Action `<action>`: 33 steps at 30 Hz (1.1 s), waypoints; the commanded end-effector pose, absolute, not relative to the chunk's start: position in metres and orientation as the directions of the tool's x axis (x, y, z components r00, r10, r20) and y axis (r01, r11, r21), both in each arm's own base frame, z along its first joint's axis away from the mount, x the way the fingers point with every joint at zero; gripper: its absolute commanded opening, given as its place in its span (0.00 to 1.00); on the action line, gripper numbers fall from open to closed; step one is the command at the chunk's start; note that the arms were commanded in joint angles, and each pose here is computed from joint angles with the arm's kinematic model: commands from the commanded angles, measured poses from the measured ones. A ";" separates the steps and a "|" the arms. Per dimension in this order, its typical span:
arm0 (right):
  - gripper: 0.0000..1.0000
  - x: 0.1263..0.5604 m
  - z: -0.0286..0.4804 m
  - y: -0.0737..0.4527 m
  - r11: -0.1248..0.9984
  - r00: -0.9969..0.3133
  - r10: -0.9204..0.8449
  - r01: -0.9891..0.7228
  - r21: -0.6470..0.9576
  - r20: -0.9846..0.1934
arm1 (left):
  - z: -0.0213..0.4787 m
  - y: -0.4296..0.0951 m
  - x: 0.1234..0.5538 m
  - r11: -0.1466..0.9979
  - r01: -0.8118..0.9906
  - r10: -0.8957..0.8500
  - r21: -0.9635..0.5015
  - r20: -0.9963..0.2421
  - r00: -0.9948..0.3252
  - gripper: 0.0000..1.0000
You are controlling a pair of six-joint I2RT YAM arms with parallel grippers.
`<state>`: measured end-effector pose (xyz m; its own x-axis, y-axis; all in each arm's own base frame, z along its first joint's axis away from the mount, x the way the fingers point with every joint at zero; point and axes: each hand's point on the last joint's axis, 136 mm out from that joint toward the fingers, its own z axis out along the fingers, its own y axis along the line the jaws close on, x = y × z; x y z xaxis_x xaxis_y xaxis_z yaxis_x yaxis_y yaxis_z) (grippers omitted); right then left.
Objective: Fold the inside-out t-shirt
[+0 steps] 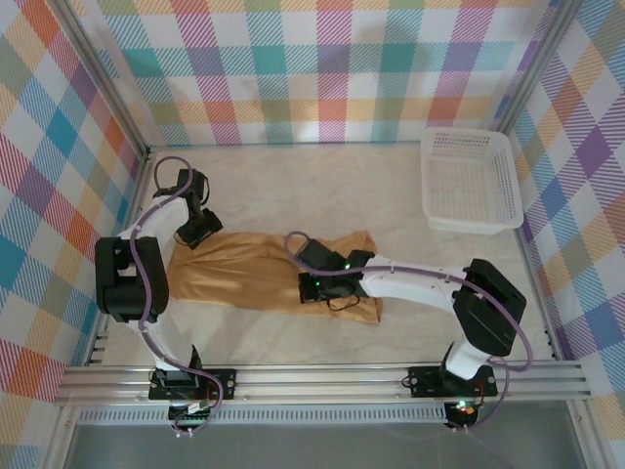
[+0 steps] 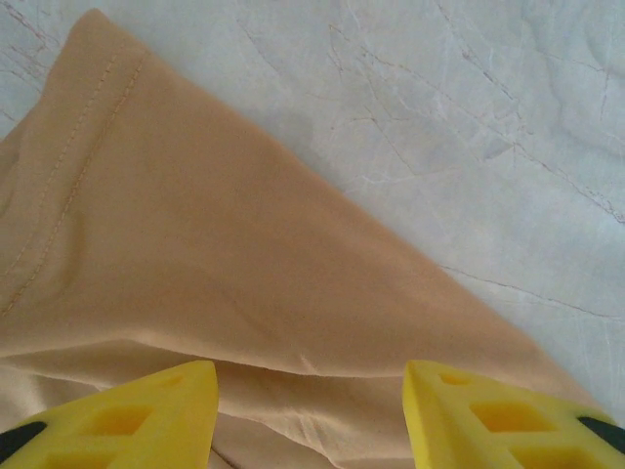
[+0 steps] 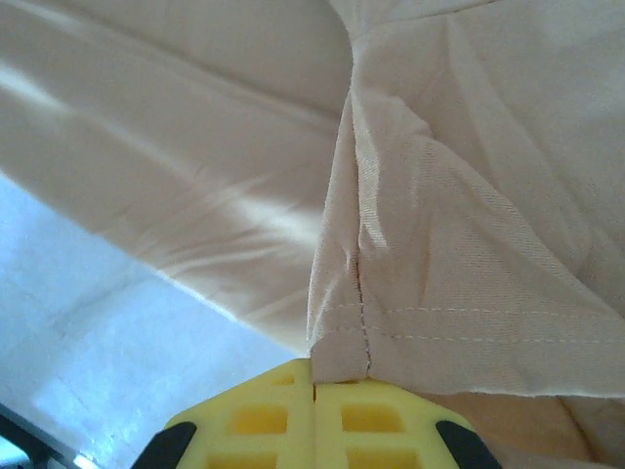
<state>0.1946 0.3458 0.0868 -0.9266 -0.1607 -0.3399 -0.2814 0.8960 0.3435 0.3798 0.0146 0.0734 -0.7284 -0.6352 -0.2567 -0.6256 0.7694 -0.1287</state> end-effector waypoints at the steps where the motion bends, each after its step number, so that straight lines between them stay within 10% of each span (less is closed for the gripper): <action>1: 0.20 0.191 0.077 0.340 0.934 -0.938 -0.112 -0.212 0.289 -0.327 | 0.088 0.022 0.375 0.765 -0.631 -0.638 -0.129 -0.279 -0.717 0.53; 3: 0.45 0.192 0.075 0.337 0.946 -0.940 -0.126 -0.210 0.249 -0.316 | 0.089 0.022 0.374 0.770 -0.626 -0.633 -0.127 -0.278 -0.722 0.53; 8: 0.62 0.206 0.099 0.320 0.957 -0.914 -0.148 -0.229 0.178 -0.378 | 0.090 0.021 0.376 0.778 -0.615 -0.624 -0.127 -0.270 -0.733 0.53; 27: 0.62 0.338 0.061 0.227 0.909 -0.957 0.141 0.023 0.416 -0.254 | 0.047 0.037 0.395 0.686 -0.689 -0.724 -0.236 -0.126 -0.678 0.54; 33: 0.39 0.350 0.048 0.236 0.893 -0.961 0.165 0.050 0.447 -0.222 | 0.026 0.042 0.404 0.669 -0.707 -0.738 -0.227 -0.091 -0.669 0.54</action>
<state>0.3354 0.2231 0.0388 -0.9662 0.1593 -0.2024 0.0702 0.9190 0.3880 0.3921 0.0393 0.0244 -0.6853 -0.7222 -0.0938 -0.6987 0.6883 -0.1950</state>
